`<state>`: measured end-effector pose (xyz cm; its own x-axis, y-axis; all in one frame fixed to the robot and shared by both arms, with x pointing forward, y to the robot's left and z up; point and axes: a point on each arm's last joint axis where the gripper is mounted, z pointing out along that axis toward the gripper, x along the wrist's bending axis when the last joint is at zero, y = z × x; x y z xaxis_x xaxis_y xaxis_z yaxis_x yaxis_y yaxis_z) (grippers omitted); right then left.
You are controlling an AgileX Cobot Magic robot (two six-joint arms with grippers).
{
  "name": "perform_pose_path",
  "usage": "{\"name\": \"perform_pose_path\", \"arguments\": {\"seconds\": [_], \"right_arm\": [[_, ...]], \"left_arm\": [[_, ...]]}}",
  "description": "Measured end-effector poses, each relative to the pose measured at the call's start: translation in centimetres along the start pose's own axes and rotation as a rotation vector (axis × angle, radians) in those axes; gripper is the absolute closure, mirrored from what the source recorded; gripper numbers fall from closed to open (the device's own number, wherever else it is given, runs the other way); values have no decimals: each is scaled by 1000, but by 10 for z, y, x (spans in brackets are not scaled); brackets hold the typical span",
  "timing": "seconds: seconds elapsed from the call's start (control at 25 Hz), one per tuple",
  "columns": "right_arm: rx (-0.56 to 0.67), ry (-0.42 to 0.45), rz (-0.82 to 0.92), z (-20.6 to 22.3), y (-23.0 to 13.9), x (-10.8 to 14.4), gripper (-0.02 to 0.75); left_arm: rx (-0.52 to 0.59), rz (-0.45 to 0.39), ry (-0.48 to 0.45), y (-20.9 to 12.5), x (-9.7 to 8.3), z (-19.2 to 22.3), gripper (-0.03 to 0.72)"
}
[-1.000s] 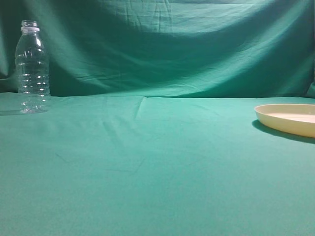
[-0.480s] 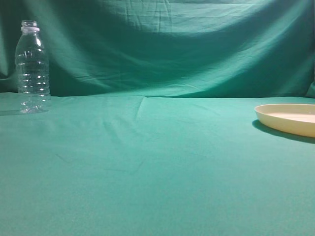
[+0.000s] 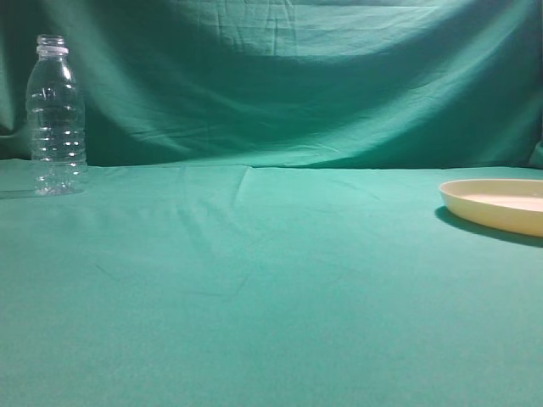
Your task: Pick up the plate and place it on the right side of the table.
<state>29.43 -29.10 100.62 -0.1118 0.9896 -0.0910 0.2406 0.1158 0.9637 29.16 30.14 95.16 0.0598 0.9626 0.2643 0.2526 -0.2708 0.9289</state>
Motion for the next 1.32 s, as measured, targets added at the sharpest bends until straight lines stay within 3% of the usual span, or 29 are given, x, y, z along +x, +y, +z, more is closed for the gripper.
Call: {"name": "perform_pose_path", "arguments": {"seconds": [0.2,0.64,1.32], "right_arm": [[-9,89,-14,-2,-27,8,738],[112,56,96,10,-61,7,738],[79,47,134,11,-60,7,738]], "left_arm": [[0,0,0,0,0,0,688],[0,0,0,0,0,0,688],[0,0,0,0,0,0,688]]}}
